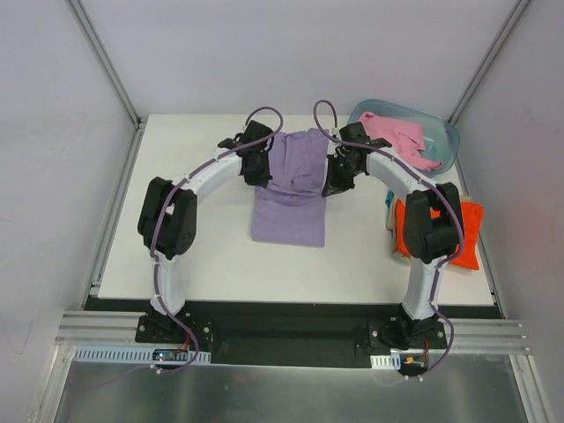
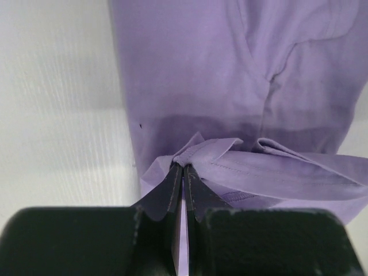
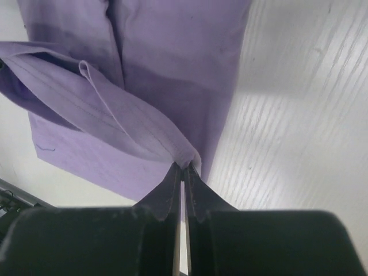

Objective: Fold and stack the t-shirts
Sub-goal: Fold the folded rectangular tshirt in 1/3 of the way

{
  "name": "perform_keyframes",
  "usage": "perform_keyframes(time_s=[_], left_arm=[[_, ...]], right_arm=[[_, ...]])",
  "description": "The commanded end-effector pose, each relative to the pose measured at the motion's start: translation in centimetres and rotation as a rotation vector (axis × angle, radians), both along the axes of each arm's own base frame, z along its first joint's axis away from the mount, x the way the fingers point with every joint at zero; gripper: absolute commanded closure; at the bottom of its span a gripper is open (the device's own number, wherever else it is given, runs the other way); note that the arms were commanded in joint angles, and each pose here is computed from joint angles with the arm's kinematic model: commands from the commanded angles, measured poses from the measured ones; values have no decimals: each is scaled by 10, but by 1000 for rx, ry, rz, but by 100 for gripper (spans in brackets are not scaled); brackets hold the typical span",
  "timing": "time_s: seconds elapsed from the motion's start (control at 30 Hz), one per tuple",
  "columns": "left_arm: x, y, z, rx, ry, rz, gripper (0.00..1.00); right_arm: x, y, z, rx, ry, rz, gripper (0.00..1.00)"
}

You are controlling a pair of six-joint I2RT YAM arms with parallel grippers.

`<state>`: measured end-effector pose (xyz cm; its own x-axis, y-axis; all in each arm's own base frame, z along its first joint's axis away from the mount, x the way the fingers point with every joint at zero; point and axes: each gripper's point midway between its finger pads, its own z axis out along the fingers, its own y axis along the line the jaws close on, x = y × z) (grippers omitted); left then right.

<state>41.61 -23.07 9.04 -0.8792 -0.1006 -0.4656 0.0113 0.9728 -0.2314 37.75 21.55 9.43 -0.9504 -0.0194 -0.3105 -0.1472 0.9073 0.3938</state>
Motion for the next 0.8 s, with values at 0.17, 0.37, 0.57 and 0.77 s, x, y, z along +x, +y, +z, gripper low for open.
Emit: perform_keyframes(time_s=[0.17, 0.37, 0.57, 0.77], left_arm=[[20, 11, -14, -83, 66, 30, 80], [11, 12, 11, -124, 38, 30, 30], [-31, 25, 31, -161, 37, 66, 1], [-88, 14, 31, -298, 83, 20, 1]], right_arm=[[40, 4, -9, 70, 1, 19, 73], [31, 5, 17, 119, -30, 40, 3], [-7, 10, 48, 158, -106, 78, 3], [-51, 25, 52, 245, -122, 82, 4]])
